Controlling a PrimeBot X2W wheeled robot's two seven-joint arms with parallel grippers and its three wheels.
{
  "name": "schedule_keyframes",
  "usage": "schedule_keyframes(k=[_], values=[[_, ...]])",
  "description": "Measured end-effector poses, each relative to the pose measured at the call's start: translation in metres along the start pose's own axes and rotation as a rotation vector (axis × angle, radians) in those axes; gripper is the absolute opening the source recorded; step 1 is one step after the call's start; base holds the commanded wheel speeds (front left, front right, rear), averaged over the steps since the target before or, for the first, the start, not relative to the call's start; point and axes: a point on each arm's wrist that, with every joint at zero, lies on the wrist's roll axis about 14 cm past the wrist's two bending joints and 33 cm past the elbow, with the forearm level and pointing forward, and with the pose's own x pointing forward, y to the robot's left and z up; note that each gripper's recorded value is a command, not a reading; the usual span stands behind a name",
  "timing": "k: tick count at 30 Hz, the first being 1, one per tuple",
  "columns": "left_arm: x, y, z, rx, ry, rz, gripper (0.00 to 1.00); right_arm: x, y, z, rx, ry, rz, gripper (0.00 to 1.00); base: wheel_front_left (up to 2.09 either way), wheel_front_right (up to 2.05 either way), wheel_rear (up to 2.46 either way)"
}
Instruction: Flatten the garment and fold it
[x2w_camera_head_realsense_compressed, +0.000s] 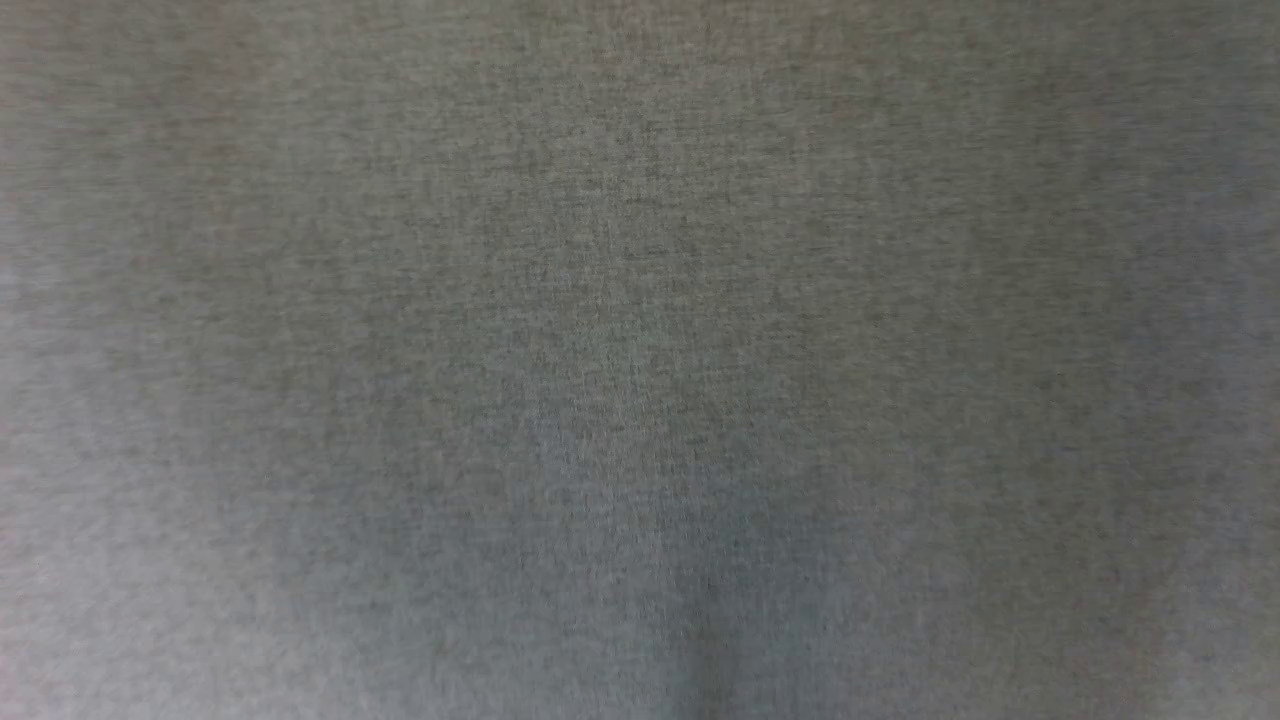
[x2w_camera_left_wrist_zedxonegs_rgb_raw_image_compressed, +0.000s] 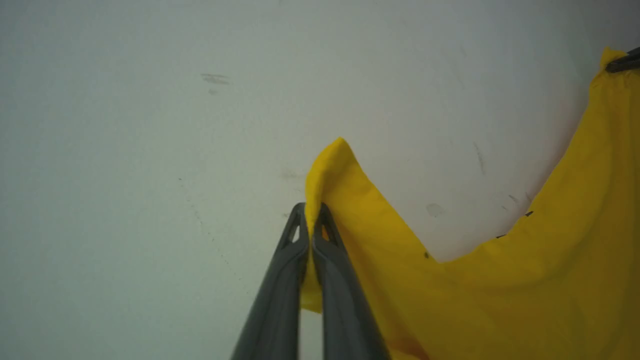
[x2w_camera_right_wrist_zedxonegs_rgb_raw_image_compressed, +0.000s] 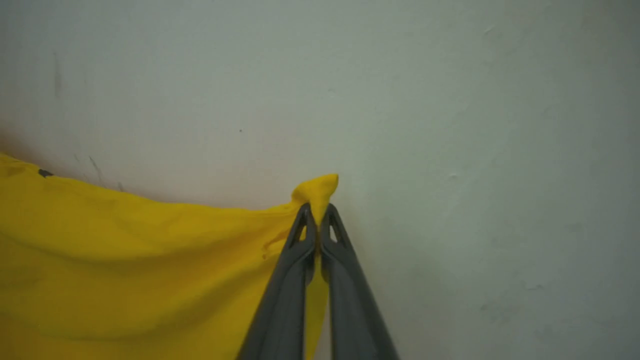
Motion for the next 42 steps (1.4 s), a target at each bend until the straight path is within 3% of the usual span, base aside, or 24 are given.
schedule_keyframes(k=[8, 14, 20, 31, 42], values=[[-0.021, -0.074, -0.083, -0.223, 0.096, -0.124, 0.00, -0.004, 0.023, -0.074, -0.023, 0.066, 0.099, 0.00, 0.00, 0.00, 0.00], [-0.052, -0.105, -0.083, -0.327, 0.110, -0.200, 0.00, -0.039, 0.046, -0.084, 0.027, 0.056, 0.220, 0.00, 0.00, 0.00, 0.00], [-0.097, -0.130, -0.069, -0.420, 0.131, -0.220, 0.00, -0.098, 0.045, -0.104, 0.102, 0.111, 0.249, 0.00, 0.00, 0.00, 0.00], [-0.237, -0.201, -0.057, -0.615, 0.400, -0.174, 0.00, -0.227, 0.037, -0.150, 0.284, 0.289, 0.099, 0.00, 0.00, 0.00, 0.00], [-0.365, -0.253, -0.018, -0.905, 0.799, -0.113, 0.00, -0.320, 0.059, -0.142, 0.404, 0.428, 0.048, 0.00, 0.00, 0.00, 0.00]])
